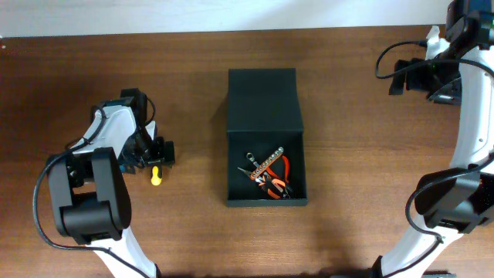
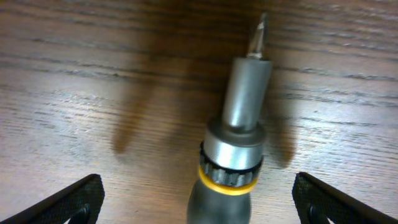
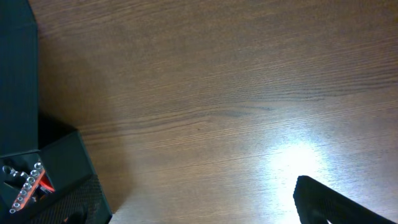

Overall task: Pack container
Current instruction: 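Lower the left gripper and close it on the screwdriver handle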

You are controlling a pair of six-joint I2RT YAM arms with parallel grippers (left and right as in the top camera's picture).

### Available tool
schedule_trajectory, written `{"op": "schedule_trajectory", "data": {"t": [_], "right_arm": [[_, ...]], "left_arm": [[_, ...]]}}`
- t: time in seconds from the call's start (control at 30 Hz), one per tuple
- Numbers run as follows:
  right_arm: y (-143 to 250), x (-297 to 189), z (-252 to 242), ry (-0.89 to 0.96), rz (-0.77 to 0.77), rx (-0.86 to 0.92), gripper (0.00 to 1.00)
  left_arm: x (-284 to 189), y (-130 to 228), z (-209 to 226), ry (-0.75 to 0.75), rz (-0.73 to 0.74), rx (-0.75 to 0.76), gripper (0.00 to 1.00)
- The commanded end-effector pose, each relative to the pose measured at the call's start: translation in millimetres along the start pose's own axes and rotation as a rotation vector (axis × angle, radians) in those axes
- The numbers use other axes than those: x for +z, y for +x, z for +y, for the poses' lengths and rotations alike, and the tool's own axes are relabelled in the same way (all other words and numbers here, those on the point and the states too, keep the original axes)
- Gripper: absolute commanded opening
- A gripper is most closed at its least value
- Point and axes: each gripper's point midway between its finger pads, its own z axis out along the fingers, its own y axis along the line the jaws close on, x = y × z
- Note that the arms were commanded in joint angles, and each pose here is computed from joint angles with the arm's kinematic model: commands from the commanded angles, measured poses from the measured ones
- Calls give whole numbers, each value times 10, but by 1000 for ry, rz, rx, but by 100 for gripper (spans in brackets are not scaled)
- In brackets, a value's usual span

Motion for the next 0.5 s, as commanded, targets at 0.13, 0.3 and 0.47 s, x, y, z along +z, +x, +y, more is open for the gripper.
{"op": "schedule_trajectory", "data": {"t": [0.13,0.3,0.47], "right_arm": [[4,-18,12,-6,-5,0,99],[4,-18,12,-6,-5,0,99],[4,-18,12,-6,-5,0,99]], "left_arm": [[51,-29,-77,46,5,7,99],[122,-11,-79,44,28,7,99],[121,-14,-77,43,27,7,99]]}}
